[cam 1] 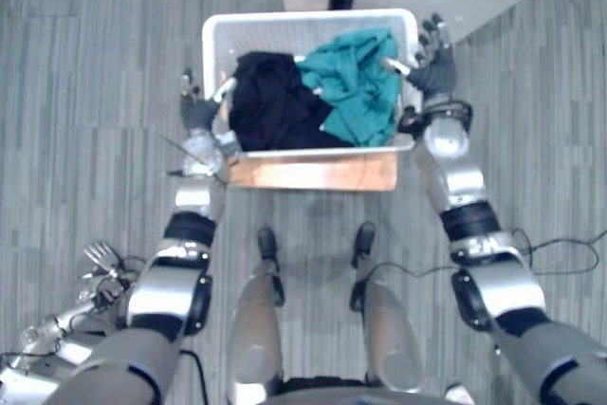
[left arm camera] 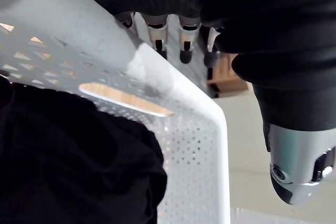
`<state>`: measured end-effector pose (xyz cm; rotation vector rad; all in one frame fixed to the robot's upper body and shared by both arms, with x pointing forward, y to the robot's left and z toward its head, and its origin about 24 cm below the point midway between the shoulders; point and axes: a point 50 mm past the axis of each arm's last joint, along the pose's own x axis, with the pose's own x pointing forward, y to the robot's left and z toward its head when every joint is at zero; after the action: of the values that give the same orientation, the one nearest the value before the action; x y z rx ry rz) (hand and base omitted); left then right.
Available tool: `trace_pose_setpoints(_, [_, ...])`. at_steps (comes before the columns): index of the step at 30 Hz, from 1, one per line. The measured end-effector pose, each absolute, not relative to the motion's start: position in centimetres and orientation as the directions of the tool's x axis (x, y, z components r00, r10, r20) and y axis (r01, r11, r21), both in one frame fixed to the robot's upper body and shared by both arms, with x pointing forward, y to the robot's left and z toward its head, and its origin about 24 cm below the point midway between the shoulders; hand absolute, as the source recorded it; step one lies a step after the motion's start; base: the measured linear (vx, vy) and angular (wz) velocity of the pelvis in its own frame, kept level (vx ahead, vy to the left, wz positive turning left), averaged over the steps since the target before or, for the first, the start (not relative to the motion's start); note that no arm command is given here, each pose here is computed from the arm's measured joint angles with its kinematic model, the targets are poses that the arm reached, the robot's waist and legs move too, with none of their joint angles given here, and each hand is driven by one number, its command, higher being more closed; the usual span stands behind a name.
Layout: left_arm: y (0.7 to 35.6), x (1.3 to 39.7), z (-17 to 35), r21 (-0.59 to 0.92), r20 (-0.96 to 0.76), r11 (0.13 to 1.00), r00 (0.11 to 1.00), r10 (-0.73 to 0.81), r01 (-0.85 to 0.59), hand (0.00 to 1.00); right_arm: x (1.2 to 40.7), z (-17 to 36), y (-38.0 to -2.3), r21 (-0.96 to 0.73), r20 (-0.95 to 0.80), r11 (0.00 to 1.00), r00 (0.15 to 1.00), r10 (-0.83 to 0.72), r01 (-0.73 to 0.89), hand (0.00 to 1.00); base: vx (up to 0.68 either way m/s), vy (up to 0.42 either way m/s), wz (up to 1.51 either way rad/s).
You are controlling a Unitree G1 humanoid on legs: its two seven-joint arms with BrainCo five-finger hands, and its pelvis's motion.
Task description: Pick up the laundry basket with both hands and put the clothes into the washing machine.
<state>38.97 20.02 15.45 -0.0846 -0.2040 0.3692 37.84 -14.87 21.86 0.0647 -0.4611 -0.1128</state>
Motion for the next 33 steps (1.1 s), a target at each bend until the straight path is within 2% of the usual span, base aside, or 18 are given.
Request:
trace_pose_setpoints(4, [20.0, 39.2, 15.4, -0.069, 0.176, 0.931, 0.914, 0.365, -0.359, 0.0, 37.2, 22.3, -14.8, 0.098, 0.478, 0.992, 0.871, -0.119, 0.081, 0.0, 0.0, 0.0, 0.0])
trace_pose_setpoints(12, [21.6, 39.6, 14.8, 0.02, 0.122, 0.91, 0.905, 0.408, -0.413, 0.0, 35.3, 25.2, -14.5, 0.13, 0.619, 0.991, 0.777, -0.112, 0.04, 0.0, 0.0, -0.017, -0.04])
trace_pose_setpoints(19, [22.5, 39.9, 15.3, 0.061, 0.111, 0.897, 0.896, 0.43, -0.438, 0.0, 35.2, 24.7, -16.8, 0.151, 0.605, 0.98, 0.773, -0.194, 0.128, 0.0, 0.0, -0.012, 0.0])
trace_pose_setpoints(28, [23.0, 40.1, 16.3, 0.101, 0.135, 0.886, 0.888, 0.439, -0.453, 0.0, 36.7, 22.3, -18.9, 0.144, 0.475, 0.963, 0.838, -0.269, 0.228, 0.0, 0.0, -0.003, 0.0])
trace_pose_setpoints(33, [23.0, 40.2, 17.5, 0.084, 0.171, 0.886, 0.883, 0.437, -0.455, 0.0, 37.4, 22.8, -19.7, 0.162, 0.453, 0.953, 0.838, -0.304, 0.257, 0.0, -0.01, -0.019, 0.01])
